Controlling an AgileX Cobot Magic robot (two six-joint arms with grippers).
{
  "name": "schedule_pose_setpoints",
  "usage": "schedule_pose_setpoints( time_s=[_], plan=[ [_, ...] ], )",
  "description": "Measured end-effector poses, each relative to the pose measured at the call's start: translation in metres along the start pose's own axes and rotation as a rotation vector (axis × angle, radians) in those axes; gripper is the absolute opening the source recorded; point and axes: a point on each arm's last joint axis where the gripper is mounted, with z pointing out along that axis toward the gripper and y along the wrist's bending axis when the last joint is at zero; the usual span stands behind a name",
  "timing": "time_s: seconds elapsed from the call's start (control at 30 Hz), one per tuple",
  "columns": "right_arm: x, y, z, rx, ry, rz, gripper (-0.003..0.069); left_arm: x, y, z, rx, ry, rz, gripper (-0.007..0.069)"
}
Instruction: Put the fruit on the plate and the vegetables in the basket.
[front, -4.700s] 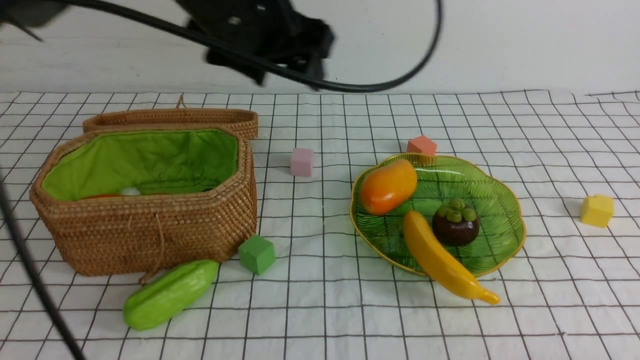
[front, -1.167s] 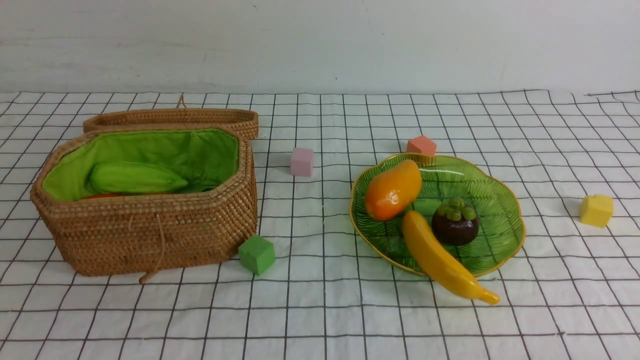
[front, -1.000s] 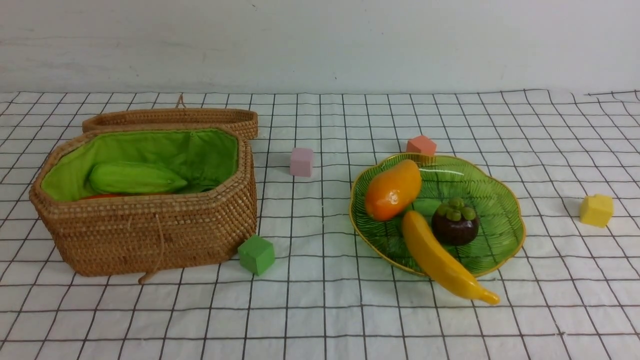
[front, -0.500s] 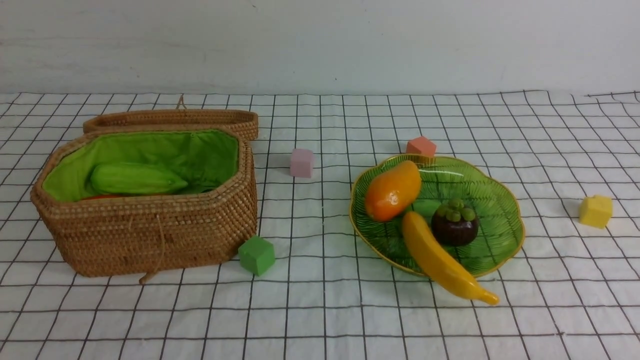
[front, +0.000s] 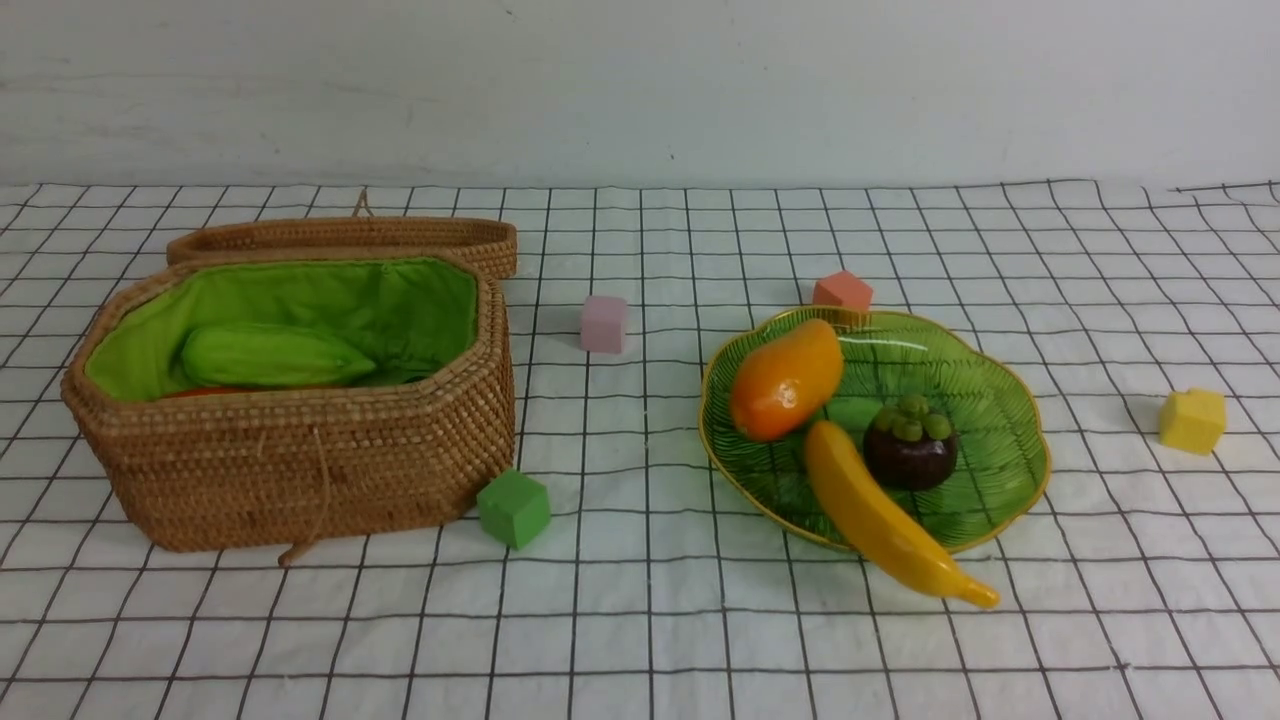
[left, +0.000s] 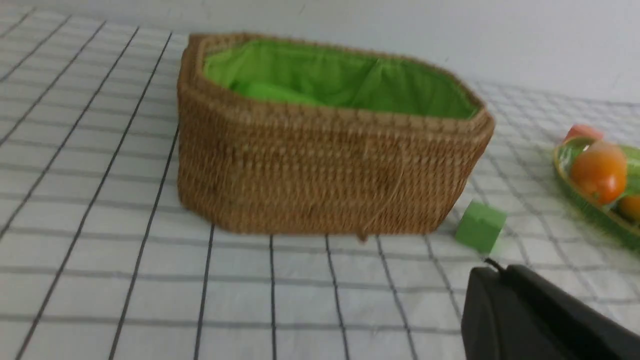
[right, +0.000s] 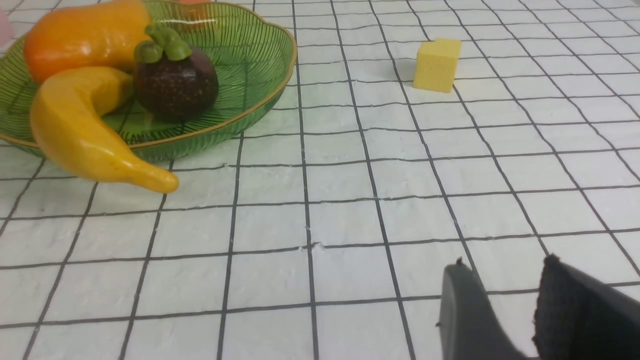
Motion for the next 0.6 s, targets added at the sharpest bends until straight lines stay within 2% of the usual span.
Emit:
schedule_pose_setpoints(
  time_s=[0.03, 0.13, 0.27, 0.6],
  plan=[
    [0.000, 0.000, 0.000, 0.000, 0.000, 0.000, 0.0238, 0.019, 0.004, 0.007, -0.018, 0.059, 0.001, -0.0011],
    [0.000, 0.000, 0.000, 0.000, 0.001, 0.001, 0.0238, 0.043, 0.010, 0.014, -0.042, 0.137, 0.014, -0.0009],
    [0.000, 0.000, 0.000, 0.000, 0.001, 0.001, 0.0238, 0.038, 0.008, 0.015, -0.012, 0.065, 0.038, -0.0006],
    [0.000, 0.000, 0.000, 0.000, 0.001, 0.000, 0.0238, 0.038, 0.006, 0.015, 0.013, 0.066, -0.004, -0.0001]
  ],
)
